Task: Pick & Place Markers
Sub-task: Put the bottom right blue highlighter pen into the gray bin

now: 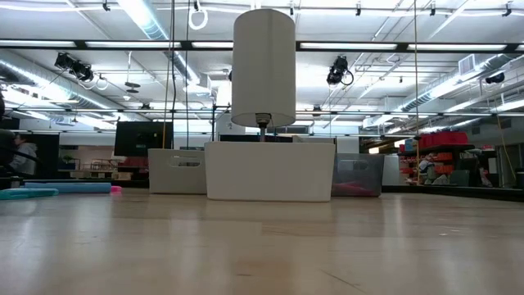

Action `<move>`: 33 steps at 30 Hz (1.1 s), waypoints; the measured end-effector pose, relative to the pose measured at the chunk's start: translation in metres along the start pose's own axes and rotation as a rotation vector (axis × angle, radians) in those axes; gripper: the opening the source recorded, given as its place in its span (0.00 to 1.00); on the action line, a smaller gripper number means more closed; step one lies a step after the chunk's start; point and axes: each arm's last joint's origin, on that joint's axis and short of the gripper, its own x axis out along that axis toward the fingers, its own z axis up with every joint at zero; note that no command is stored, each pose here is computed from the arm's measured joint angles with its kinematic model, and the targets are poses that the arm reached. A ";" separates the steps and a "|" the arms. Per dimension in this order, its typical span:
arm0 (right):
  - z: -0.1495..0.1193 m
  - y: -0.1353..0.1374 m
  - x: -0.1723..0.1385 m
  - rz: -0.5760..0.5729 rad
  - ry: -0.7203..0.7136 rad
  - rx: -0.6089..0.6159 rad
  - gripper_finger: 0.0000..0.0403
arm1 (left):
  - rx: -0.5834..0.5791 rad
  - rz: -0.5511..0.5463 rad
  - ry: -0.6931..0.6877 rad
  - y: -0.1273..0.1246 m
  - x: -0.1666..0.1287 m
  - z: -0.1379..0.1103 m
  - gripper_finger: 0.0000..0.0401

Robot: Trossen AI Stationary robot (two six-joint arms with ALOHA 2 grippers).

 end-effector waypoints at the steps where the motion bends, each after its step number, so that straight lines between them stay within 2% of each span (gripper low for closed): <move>1: 0.000 0.003 -0.001 0.013 -0.001 -0.008 0.54 | 0.001 -0.018 -0.021 -0.004 -0.004 0.001 0.67; 3: -0.001 0.011 -0.005 0.021 -0.007 -0.031 0.54 | 0.006 -0.049 -0.075 -0.011 -0.008 0.005 0.67; 6: -0.003 0.023 -0.010 -0.034 -0.025 -0.041 0.54 | 0.011 -0.058 -0.098 -0.020 -0.012 0.005 0.67; 14: 0.007 0.051 -0.036 -0.211 0.043 -0.025 0.48 | -0.012 0.021 -0.117 -0.028 -0.016 0.003 0.67; 22: 0.020 0.078 -0.046 -0.178 0.119 -0.049 0.45 | -0.060 -0.005 -0.104 -0.030 -0.015 0.002 0.67; 27: 0.018 0.088 -0.048 -0.146 0.263 -0.013 0.45 | -0.075 -0.008 -0.084 -0.029 -0.015 0.000 0.67; 33: 0.002 0.094 -0.046 -0.096 0.584 0.146 0.49 | -0.082 -0.003 -0.067 -0.029 -0.015 -0.002 0.67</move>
